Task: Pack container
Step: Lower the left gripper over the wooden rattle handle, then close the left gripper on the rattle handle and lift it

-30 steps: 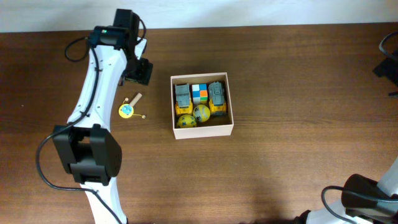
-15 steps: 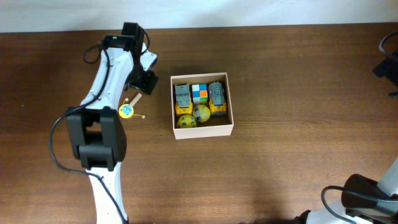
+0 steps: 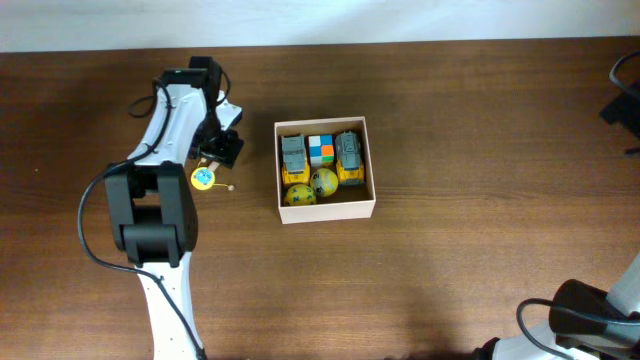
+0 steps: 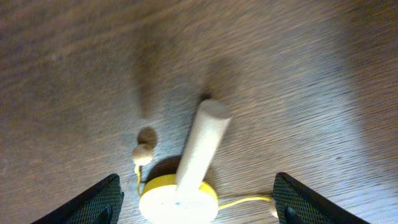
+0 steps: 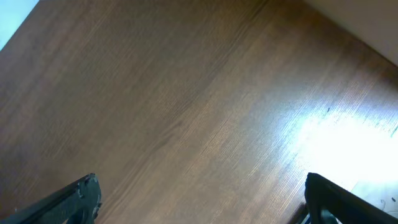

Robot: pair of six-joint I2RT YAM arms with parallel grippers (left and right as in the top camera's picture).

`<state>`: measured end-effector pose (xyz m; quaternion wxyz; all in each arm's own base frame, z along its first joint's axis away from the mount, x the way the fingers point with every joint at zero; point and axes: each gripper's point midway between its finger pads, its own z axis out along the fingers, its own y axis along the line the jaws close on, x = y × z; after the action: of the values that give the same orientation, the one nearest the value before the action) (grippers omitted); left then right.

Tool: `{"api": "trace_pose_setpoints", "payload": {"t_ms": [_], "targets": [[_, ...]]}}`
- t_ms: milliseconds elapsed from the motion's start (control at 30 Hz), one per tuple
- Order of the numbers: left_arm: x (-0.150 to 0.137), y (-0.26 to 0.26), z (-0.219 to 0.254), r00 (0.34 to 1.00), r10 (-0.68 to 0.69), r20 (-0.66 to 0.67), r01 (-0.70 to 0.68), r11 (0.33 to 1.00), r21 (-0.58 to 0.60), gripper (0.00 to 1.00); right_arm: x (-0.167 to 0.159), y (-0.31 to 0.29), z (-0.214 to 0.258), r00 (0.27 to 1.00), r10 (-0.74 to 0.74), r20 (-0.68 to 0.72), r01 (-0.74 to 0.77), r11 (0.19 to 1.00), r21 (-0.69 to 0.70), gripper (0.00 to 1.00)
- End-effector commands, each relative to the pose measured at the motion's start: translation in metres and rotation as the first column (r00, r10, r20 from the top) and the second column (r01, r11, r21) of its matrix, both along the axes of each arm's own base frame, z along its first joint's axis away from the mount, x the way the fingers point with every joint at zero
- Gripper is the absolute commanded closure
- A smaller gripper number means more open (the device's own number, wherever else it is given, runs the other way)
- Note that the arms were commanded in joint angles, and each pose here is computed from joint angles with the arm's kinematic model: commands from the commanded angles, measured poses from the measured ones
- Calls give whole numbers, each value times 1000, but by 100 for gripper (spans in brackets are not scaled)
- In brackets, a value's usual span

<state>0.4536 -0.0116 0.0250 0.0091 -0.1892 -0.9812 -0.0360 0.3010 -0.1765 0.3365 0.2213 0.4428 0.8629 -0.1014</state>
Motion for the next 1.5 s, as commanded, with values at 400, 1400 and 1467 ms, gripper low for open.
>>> {"api": "trace_pose_setpoints", "payload": {"t_ms": [400, 1400, 1467], "targets": [[1, 7, -21, 998, -55, 6, 55, 995, -87, 22, -2, -3, -2, 1000, -21, -12, 21, 1000, -5, 1], [-27, -5, -65, 995, -90, -44, 82, 984, -161, 37, -2, -3, -2, 1000, -21, -12, 21, 1000, -5, 1], [-31, -5, -69, 994, -89, -55, 79, 984, -162, 48, -2, -3, -2, 1000, -21, -12, 21, 1000, -5, 1]]}}
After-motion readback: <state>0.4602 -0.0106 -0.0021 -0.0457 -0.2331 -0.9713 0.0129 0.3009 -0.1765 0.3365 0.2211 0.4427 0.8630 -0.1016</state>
